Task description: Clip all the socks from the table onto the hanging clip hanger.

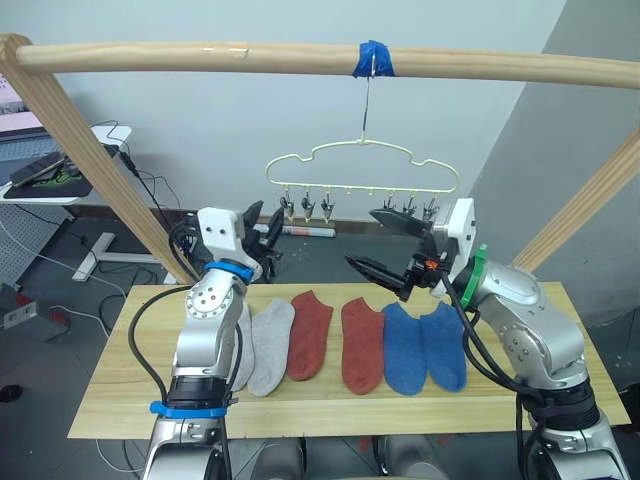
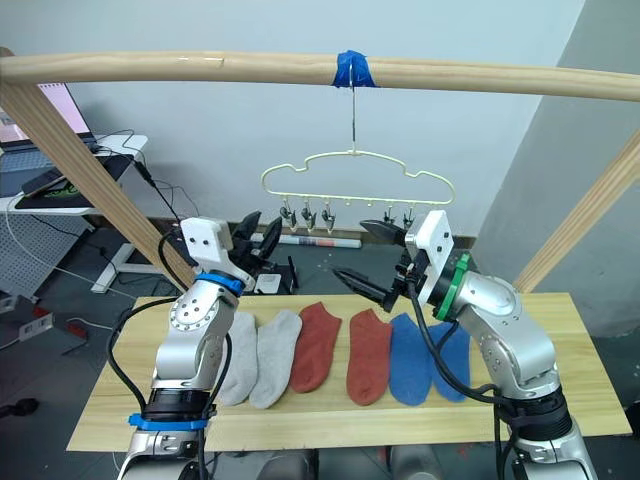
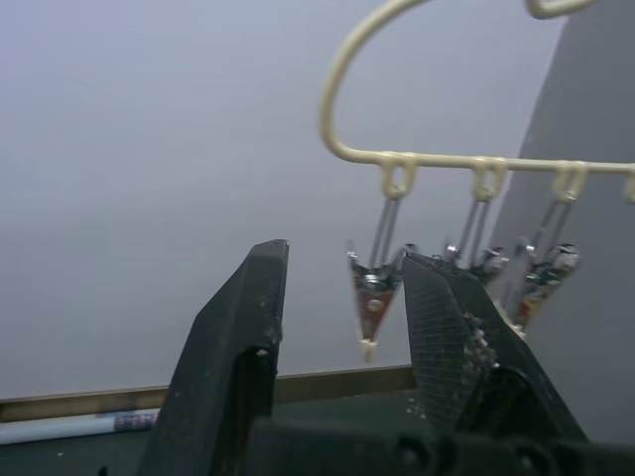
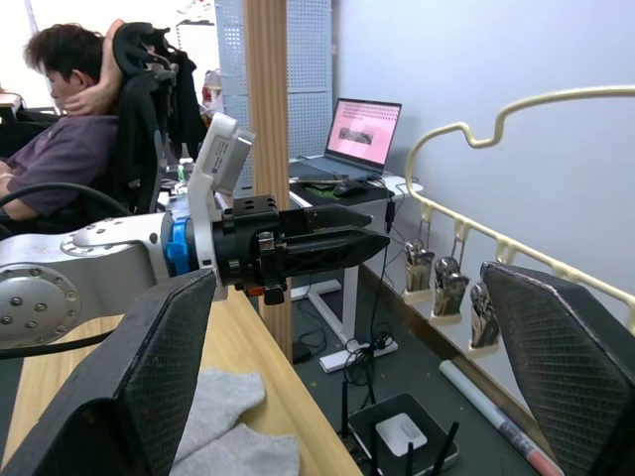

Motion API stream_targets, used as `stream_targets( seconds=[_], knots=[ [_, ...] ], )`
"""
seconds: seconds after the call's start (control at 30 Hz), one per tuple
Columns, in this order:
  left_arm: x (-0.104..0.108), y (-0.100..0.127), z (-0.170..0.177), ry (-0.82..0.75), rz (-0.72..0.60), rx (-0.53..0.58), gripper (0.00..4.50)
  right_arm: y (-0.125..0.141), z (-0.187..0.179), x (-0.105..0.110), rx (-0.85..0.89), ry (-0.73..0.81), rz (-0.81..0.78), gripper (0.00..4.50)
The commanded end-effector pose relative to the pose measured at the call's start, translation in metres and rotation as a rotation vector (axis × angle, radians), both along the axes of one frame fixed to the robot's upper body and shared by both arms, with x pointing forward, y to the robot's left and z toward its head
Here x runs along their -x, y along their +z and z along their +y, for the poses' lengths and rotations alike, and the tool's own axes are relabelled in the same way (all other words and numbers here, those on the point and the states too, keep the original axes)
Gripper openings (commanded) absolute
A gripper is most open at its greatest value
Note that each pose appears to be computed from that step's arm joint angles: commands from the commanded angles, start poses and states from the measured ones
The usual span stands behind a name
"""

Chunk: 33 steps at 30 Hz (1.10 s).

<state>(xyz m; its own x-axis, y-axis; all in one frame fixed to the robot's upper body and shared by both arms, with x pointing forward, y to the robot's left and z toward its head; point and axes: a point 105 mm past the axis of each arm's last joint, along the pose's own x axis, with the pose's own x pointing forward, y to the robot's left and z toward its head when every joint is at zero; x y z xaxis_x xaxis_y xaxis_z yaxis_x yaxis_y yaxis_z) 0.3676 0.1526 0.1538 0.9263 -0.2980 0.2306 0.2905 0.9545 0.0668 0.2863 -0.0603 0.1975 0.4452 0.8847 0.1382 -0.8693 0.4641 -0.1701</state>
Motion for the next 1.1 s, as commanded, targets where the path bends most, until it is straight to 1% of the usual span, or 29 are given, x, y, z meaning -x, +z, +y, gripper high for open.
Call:
stream_targets(
  seconds=[0.03,0.63,0.83,1.1],
  knots=[
    [-0.001,0.009,-0.002,-0.013,-0.031,0.006,2.11,0.01,0.004,0.005,-0.013,0.019,-0.049,4.5],
    [-0.011,0.01,-0.001,0.005,-0.039,0.009,2.11,0.033,0.016,0.013,-0.031,0.085,-0.091,4.5],
    [-0.014,0.011,-0.001,0.009,-0.05,-0.009,2.11,0.036,0.018,0.016,-0.024,0.096,-0.099,4.5],
    [-0.02,0.015,0.0,0.027,-0.065,-0.004,2.11,0.037,0.016,0.015,-0.024,0.084,-0.092,4.5]
  ],
)
